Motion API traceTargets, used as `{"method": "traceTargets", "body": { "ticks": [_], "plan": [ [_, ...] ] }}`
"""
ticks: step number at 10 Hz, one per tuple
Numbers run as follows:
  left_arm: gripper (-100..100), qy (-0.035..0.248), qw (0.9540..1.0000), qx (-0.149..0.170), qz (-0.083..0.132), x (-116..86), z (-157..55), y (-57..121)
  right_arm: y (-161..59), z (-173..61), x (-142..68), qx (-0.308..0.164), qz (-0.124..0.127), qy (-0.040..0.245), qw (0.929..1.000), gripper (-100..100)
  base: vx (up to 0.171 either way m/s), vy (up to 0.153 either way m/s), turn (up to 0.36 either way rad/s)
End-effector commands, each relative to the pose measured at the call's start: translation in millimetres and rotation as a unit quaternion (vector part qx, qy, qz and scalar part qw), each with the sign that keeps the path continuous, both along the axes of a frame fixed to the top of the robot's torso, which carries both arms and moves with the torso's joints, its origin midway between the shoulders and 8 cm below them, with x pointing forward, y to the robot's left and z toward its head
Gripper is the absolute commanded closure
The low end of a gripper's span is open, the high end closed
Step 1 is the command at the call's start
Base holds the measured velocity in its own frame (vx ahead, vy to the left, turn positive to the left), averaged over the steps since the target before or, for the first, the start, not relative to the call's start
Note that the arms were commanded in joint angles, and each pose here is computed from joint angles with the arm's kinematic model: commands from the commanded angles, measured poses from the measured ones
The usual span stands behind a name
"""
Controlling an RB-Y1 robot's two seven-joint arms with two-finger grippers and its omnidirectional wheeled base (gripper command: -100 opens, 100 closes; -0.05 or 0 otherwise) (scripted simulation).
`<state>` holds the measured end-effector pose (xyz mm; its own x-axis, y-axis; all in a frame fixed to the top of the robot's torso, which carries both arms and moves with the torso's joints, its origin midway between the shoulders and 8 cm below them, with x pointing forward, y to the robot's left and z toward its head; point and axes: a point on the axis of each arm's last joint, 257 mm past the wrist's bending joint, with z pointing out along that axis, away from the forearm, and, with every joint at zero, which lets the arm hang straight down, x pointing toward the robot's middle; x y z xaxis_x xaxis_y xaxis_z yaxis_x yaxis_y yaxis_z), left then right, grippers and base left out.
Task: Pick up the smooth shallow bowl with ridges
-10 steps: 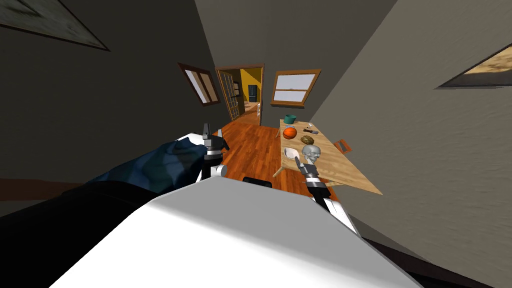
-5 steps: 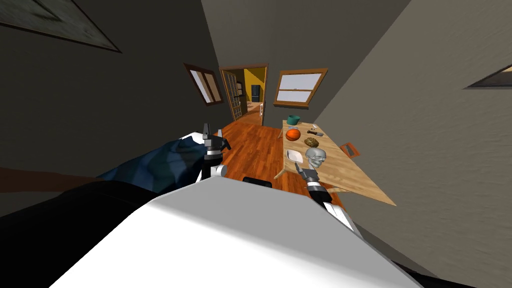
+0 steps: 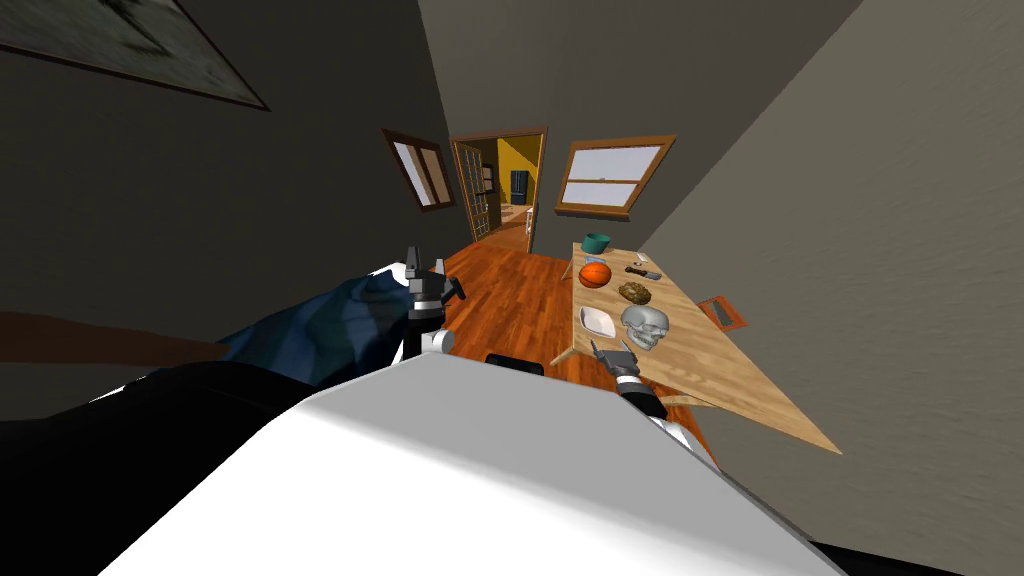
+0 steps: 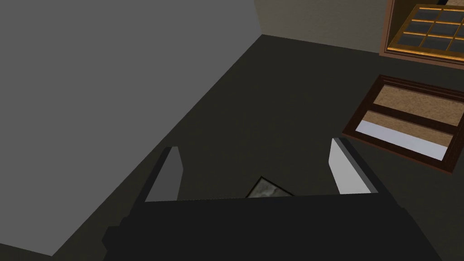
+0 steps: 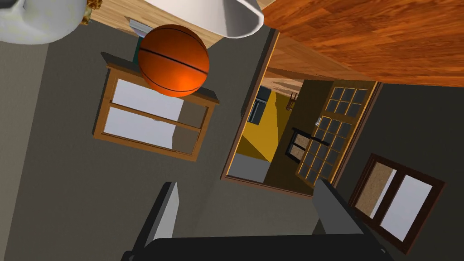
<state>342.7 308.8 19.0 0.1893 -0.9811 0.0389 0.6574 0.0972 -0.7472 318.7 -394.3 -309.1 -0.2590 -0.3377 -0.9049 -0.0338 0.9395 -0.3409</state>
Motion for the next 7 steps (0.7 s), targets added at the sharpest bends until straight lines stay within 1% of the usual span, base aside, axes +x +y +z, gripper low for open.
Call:
{"method": "traceTargets", "body": {
  "ticks": [1, 2, 3, 4, 5, 6, 7],
  "plan": [
    [0, 0.0, 1.0, 0.0, 0.0, 0.0, 0.0, 0.0, -11.9, -17.4, -13.8, -0.052, -0.001, 0.035, 0.9981, -100, 0.071, 0.003, 0.086],
    [0, 0.0, 1.0, 0.0, 0.0, 0.0, 0.0, 0.0, -11.9, -17.4, -13.8, -0.052, -0.001, 0.035, 0.9981, -100, 0.066, -0.003, 0.065],
    [0, 0.0, 1.0, 0.0, 0.0, 0.0, 0.0, 0.0, -20.9, -33.2, -27.1, -0.094, 0.002, 0.064, 0.9935, -100, 0.089, -0.019, 0.115],
    [0, 0.0, 1.0, 0.0, 0.0, 0.0, 0.0, 0.0, -29.2, -47.7, -40.9, -0.13, 0.004, 0.092, 0.9873, -100, 0.146, -0.025, 0.165],
    [0, 0.0, 1.0, 0.0, 0.0, 0.0, 0.0, 0.0, -29.2, -47.7, -40.9, -0.136, 0.006, 0.092, 0.9864, -100, 0.115, -0.016, 0.048],
    [0, 0.0, 1.0, 0.0, 0.0, 0.0, 0.0, 0.0, -36.9, -61.1, -55.0, -0.175, 0.012, 0.12, 0.9772, -100, 0.122, -0.006, 0.089],
    [0, 0.0, 1.0, 0.0, 0.0, 0.0, 0.0, 0.0, -36.9, -61.1, -55.0, -0.175, 0.013, 0.12, 0.9771, -100, 0.083, -0.013, 0.043]
  ]
}}
